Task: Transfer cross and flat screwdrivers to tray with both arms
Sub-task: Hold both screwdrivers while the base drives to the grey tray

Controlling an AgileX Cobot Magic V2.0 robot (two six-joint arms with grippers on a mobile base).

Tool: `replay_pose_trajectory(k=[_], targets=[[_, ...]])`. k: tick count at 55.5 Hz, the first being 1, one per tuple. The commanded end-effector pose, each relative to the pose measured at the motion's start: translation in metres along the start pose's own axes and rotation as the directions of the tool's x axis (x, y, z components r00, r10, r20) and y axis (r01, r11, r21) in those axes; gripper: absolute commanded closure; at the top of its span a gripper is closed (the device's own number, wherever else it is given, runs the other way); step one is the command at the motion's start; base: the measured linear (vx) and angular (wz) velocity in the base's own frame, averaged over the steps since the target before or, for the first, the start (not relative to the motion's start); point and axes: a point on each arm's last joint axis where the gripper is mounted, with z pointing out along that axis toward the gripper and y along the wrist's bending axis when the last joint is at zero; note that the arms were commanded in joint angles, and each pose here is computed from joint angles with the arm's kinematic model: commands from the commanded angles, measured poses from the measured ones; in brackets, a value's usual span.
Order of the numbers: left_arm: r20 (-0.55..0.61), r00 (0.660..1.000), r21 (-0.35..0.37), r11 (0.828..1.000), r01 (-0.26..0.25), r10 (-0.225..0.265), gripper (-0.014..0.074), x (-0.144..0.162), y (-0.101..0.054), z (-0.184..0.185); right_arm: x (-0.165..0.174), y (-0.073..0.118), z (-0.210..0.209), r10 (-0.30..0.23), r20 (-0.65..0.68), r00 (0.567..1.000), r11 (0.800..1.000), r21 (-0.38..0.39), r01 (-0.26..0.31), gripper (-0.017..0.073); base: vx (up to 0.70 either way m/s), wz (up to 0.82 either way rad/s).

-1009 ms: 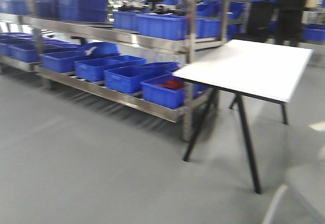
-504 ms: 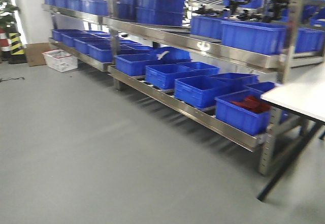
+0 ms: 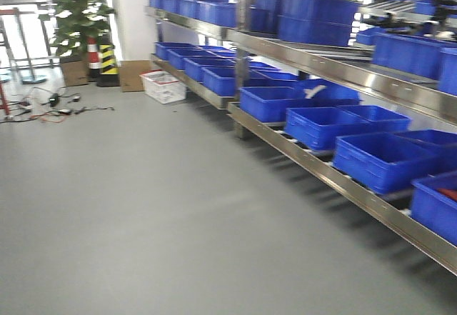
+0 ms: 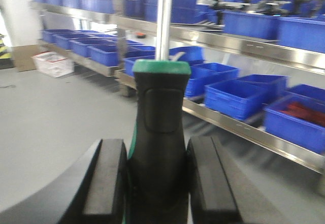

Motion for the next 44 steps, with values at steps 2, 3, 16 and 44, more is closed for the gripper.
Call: replay_pose_trajectory(k=[2,3,16,44], targets=[[0.118,0.993,0.011,1.0,0.014,-0.016,0.0591,-0.0163,-0.0013,-0.0036,-0.0155,-0.0015,-0.0058,0.0,0.114,0.993,1.0,0.025,-0.002,0.0567,0.6,0.46],[0.118,0.993,0.011,1.0,0.014,-0.016,0.0591,-0.0163,-0.0013,-0.0036,-0.0155,-0.0015,-0.0058,0.0,0.114,0.993,1.0,0.025,-0.002,0.0567,0.6,0.47],[0.118,0.993,0.011,1.0,0.014,-0.016,0.0591,-0.0163,-0.0013,-0.0036,-0.0156,-0.0015,-0.0058,0.0,0.115,0.993,1.0,0.025,-0.002,0.0567,0.62,0.49],[0.118,0.993,0.011,1.0,0.014,-0.016,0.0591,-0.0163,-0.0013,-0.0036,-0.0156,-0.0015,-0.0058,0.0,0.115,0.993,1.0,0.025,-0.002,0.0567,0.64,0.24]])
